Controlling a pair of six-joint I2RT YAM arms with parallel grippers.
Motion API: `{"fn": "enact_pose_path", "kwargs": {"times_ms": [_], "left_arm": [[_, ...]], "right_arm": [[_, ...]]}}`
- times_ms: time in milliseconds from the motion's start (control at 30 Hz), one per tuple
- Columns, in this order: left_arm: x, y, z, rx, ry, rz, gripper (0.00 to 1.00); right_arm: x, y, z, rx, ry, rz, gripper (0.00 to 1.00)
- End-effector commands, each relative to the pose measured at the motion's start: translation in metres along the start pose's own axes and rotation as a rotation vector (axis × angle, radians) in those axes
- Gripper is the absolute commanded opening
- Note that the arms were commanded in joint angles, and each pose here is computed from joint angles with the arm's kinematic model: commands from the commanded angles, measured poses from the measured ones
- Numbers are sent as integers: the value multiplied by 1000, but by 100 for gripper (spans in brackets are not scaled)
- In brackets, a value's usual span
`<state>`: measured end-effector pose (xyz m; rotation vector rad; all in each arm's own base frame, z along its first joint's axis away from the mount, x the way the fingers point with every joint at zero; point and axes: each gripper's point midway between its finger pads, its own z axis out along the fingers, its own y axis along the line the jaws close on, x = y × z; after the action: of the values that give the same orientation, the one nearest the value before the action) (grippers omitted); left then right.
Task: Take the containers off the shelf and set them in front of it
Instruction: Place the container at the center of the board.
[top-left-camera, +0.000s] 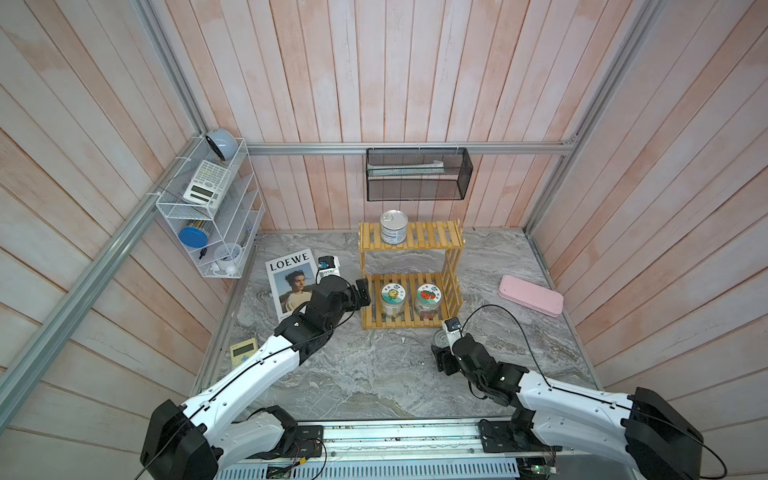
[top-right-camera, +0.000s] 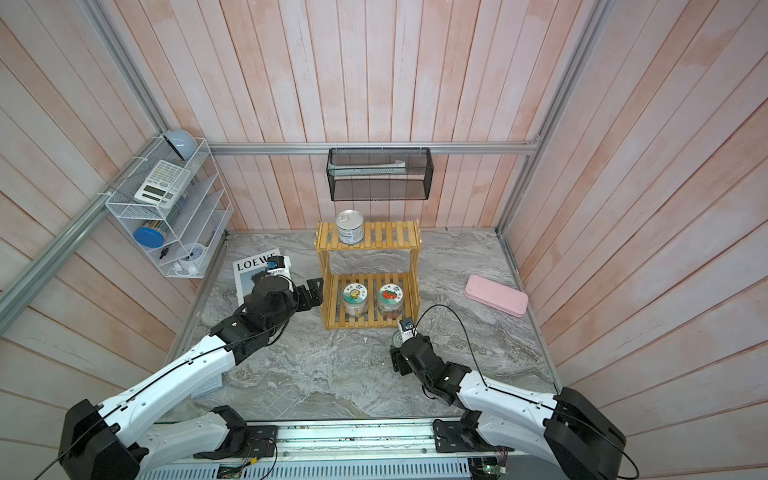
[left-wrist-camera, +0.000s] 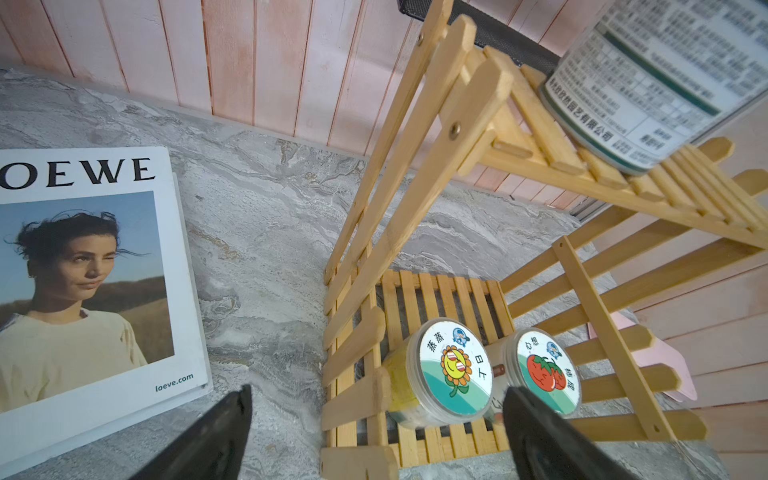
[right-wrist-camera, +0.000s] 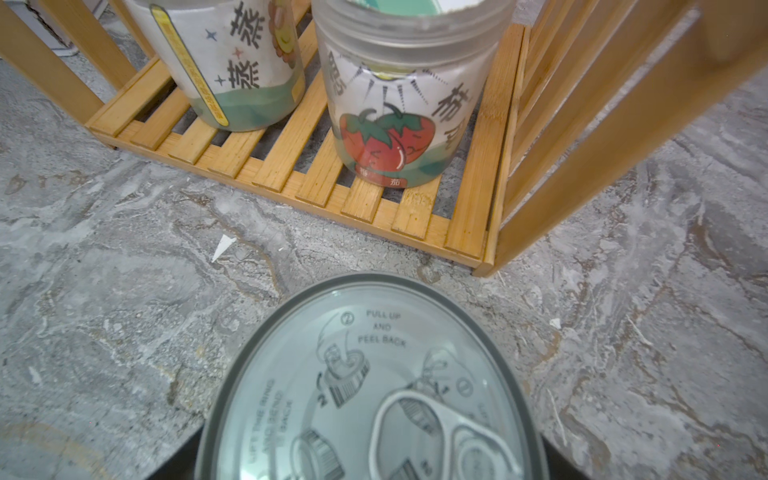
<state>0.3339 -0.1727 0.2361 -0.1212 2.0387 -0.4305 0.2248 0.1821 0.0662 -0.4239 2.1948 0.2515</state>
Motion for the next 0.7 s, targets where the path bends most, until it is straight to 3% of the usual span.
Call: {"fn": "enact_pose_path", "kwargs": {"times_ms": [0, 500, 667], "left_arm": [[-3, 1, -1, -7, -28, -10, 100], [-4, 3, -6, -14, -40, -4, 100], [-10, -3, -6, -13, -35, 43, 100]], "right_arm": [[-6, 0, 2, 16, -27, 23, 73], [-3, -5, -2, 41, 17, 14, 96], [-17, -8, -18, 24, -51, 40, 98]]}}
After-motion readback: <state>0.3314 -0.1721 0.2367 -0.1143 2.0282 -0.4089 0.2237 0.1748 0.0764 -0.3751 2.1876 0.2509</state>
